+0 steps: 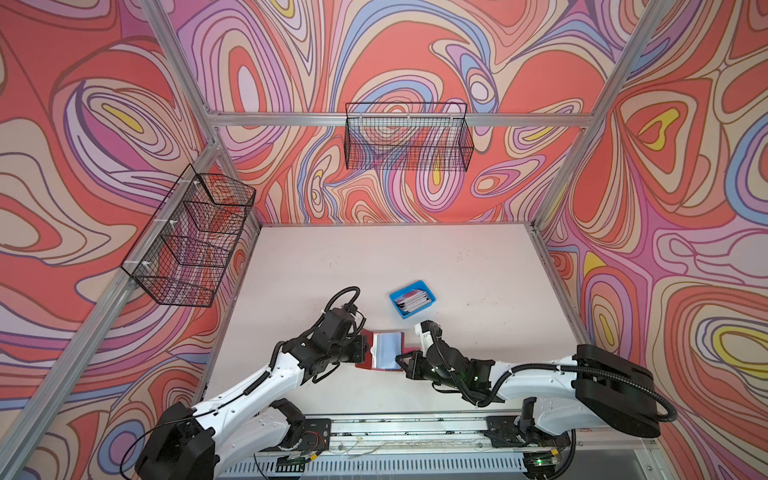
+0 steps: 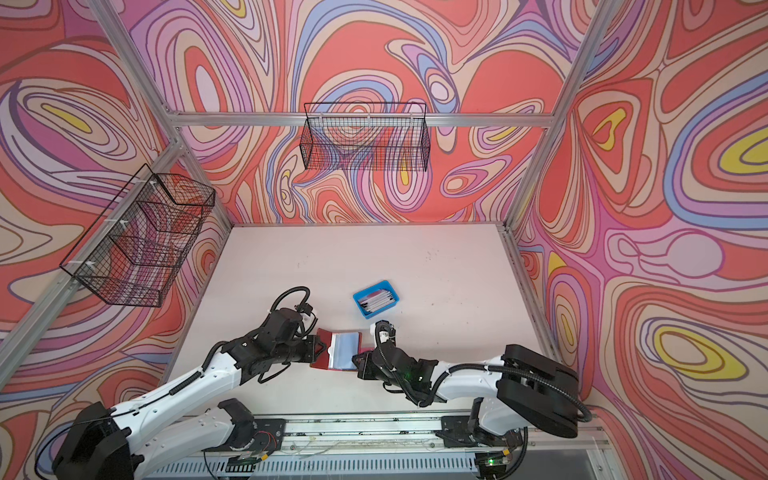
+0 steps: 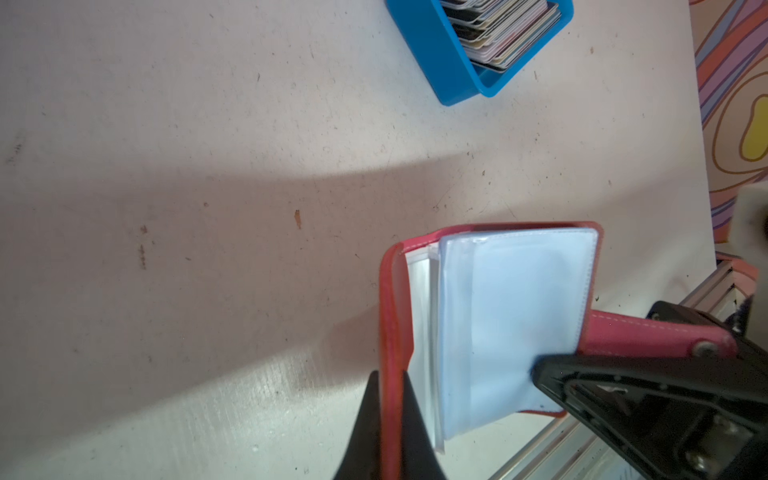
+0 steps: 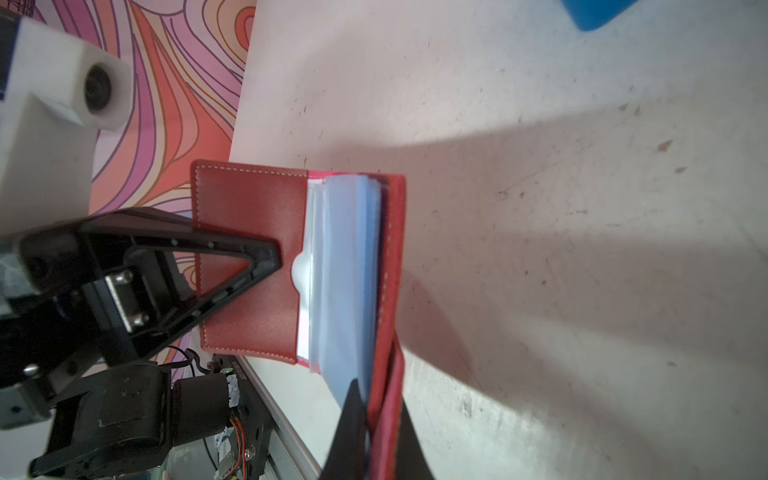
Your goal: Put the credit cards into the card holder
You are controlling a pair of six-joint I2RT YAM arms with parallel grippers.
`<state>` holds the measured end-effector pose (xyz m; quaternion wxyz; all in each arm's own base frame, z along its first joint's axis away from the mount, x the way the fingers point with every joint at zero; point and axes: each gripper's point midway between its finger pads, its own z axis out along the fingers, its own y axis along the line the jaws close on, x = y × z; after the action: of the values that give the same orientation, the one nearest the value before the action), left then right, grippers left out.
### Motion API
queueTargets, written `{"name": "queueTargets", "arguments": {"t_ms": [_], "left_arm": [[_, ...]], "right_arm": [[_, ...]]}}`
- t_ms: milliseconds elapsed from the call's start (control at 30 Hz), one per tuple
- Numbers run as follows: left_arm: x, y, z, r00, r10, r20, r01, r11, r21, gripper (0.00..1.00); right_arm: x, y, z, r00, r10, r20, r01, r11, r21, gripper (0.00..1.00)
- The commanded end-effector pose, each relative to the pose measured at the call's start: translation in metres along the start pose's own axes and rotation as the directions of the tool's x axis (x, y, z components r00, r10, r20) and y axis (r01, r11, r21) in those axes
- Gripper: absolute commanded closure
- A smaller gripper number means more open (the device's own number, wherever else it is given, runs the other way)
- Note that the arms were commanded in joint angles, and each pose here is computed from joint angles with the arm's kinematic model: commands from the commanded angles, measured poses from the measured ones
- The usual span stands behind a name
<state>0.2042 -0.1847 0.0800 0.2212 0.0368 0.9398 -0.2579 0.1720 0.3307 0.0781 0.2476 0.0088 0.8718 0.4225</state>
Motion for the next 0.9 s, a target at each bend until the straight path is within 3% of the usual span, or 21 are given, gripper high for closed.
{"name": "queueTargets", "arguments": {"t_ms": [0, 433, 867], "left_arm": [[0.007, 0.02, 0.005, 0.999, -0.039, 0.017, 0.04, 0.998, -0.052, 0.87], [0.003, 0.035, -0.004, 0.998, -0.034, 0.051, 0.041, 0.988, -0.146, 0.63], [0.001, 0.006, -0.009, 0.999, -0.026, 0.02, 0.027, 1.0, -0.016, 0.65]], "right_arm": [[0.002, -0.011, 0.005, 0.999, 0.02, 0.029, -0.021, 0.998, 0.058, 1.0], [0.012, -0.039, 0.014, 1.0, 0.001, -0.012, 0.001, 0.98, 0.197, 1.0], [0.014, -0.051, 0.015, 0.995, -0.08, -0.064, 0.096, 0.951, 0.293, 1.0]]}}
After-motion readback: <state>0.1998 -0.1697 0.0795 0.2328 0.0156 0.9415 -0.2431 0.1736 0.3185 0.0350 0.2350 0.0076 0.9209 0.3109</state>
